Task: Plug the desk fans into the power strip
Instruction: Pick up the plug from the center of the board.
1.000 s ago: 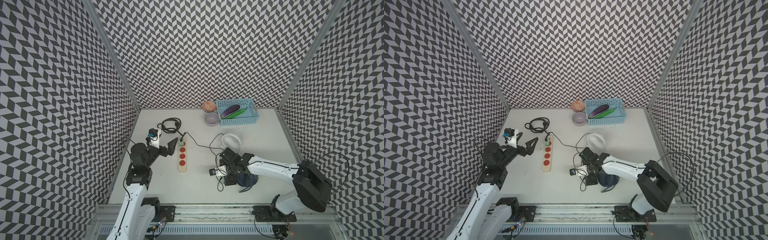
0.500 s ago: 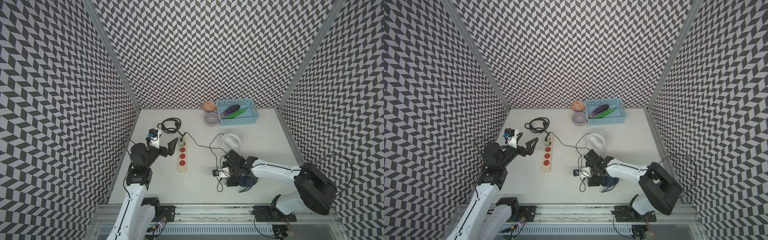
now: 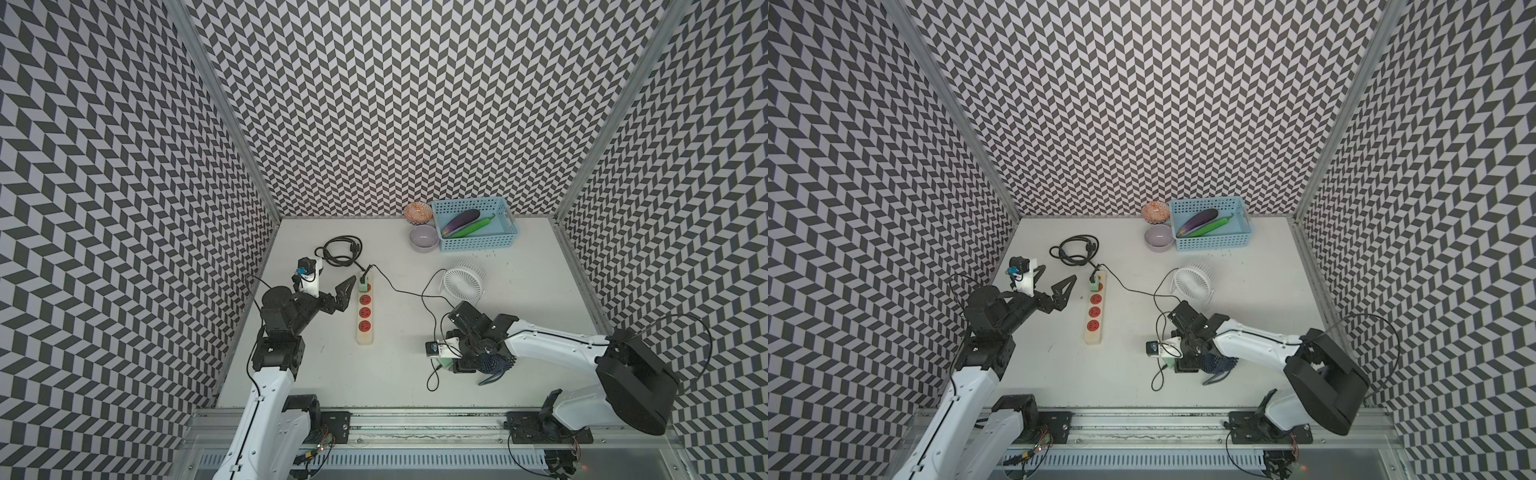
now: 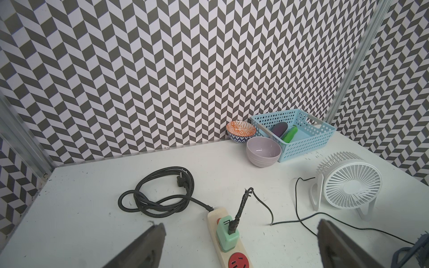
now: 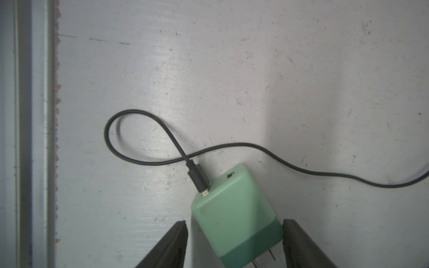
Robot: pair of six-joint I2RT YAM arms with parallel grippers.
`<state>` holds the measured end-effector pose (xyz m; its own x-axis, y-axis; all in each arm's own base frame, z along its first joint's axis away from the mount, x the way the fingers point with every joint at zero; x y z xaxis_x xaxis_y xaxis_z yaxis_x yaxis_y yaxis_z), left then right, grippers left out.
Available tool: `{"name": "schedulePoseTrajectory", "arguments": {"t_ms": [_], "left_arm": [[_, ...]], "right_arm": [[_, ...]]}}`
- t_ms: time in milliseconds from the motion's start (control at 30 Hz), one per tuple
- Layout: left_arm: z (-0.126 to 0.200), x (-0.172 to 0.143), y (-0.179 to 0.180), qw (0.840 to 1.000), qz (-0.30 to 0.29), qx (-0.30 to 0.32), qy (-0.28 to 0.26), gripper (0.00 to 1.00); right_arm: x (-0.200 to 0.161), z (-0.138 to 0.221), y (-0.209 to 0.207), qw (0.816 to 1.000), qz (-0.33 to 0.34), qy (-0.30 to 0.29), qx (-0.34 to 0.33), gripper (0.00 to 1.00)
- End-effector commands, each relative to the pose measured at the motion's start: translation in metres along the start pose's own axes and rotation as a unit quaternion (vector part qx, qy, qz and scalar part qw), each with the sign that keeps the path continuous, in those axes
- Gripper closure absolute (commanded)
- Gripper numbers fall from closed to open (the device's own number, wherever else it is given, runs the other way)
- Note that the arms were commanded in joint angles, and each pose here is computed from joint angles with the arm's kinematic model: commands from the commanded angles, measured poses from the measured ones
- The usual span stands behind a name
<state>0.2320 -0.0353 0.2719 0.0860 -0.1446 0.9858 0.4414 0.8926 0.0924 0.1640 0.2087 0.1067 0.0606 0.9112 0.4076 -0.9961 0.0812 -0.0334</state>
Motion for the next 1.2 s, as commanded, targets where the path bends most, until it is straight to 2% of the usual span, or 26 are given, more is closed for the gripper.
{"name": "schedulePoseTrajectory", "arguments": {"t_ms": [0, 433, 800, 933, 1167], "left_arm": [[0.000, 0.003, -0.001, 1.000, -0.011, -0.004, -0.013, 0.00], [0.001, 0.003, 0.000, 1.000, -0.012, -0.002, -0.015, 0.00], [0.003, 0.004, 0.000, 1.000, -0.014, -0.001, -0.016, 0.00], [0.003, 0.003, -0.001, 1.000, -0.014, -0.003, -0.015, 0.00], [0.003, 0.000, -0.001, 1.000, -0.013, -0.005, -0.007, 0.00]], "right_arm": [[0.004, 0.004, 0.005, 1.000, 0.000, -0.021, 0.007, 0.34], [-0.004, -0.004, 0.017, 1.000, 0.009, -0.020, 0.008, 0.38], [0.002, -0.005, 0.014, 0.999, 0.002, -0.036, -0.001, 0.45], [0.004, -0.004, 0.013, 0.999, 0.003, -0.039, -0.001, 0.54], [0.009, -0.001, 0.012, 0.999, 0.006, -0.053, -0.003, 0.58]]}}
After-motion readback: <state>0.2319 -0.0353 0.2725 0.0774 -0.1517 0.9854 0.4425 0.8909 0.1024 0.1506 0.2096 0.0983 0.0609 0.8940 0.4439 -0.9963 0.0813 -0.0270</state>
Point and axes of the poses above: each gripper's point midway between its finger pads, its own z axis back along the fingers, its own y axis along the line the jaws close on, x = y × z, the point moved 8 cm from there along z, back along the fingers, and after that the axes turned 10 degrees about -z, right-handed, at the moved point
